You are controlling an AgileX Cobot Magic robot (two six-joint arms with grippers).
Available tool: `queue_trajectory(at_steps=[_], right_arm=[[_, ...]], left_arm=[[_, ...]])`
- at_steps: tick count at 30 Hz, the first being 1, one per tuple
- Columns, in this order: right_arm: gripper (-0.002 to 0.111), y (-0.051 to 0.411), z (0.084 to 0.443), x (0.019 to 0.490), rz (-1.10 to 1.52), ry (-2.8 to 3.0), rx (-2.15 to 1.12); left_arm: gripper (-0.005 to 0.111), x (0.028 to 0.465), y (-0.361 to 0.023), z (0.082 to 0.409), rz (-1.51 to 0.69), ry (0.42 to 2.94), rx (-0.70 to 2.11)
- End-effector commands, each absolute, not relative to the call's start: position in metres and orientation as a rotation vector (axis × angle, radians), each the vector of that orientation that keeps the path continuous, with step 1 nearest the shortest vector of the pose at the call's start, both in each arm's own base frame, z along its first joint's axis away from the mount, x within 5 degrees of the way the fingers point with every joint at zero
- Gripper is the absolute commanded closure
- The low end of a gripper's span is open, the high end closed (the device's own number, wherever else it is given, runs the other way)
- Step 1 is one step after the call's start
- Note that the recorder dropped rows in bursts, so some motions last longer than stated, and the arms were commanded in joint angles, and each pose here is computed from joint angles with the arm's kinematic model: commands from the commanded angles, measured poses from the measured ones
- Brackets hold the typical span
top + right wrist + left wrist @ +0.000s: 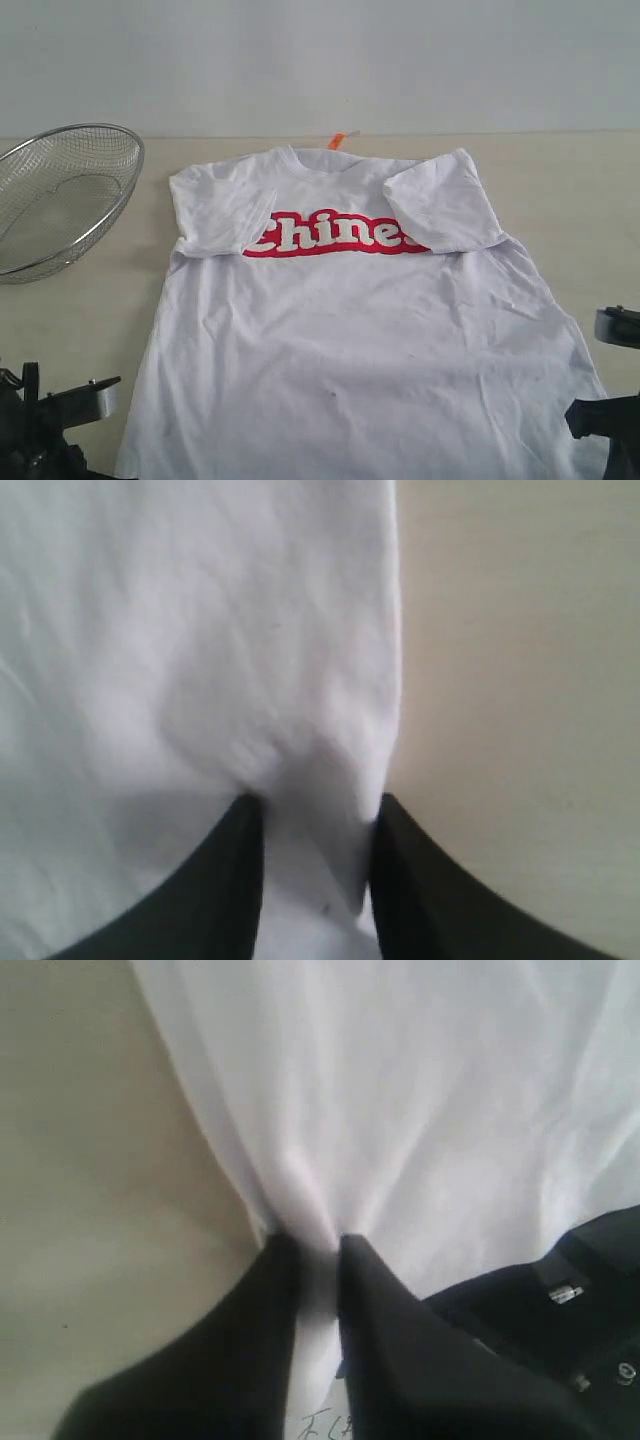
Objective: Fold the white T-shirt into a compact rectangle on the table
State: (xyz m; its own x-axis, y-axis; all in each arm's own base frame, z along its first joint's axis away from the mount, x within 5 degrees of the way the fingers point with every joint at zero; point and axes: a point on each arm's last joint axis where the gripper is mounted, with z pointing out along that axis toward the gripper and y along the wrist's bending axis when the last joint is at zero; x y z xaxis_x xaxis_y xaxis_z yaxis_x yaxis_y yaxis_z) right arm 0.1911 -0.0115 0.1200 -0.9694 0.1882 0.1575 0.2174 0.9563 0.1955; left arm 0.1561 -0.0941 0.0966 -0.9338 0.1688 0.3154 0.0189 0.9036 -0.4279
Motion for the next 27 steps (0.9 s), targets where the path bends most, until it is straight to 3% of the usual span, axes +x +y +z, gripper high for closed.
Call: queue_trajectory(at_steps=[1,5,17,27], right_arm=[[0.090,-0.012,0.118,0.191,-0.327,-2.976,-0.300],[0.109,-0.011,0.118,0.191,-0.334,-2.973,-0.299],[0.108,0.004,0.127,0.205,-0.638,-2.996,-0.330],[0.108,0.006,0.152,0.219,-0.736,-3.107,-0.300]], left_arm=[[0.102,0.158,-0.088,0.083,0.511,-2.781,-0.176],[0.102,0.159,-0.088,0.080,0.508,-2.791,-0.199],[0.102,0.166,-0.090,0.084,0.529,-2.855,-0.206],[0.102,0.190,-0.099,0.139,0.693,-3.056,-0.271]])
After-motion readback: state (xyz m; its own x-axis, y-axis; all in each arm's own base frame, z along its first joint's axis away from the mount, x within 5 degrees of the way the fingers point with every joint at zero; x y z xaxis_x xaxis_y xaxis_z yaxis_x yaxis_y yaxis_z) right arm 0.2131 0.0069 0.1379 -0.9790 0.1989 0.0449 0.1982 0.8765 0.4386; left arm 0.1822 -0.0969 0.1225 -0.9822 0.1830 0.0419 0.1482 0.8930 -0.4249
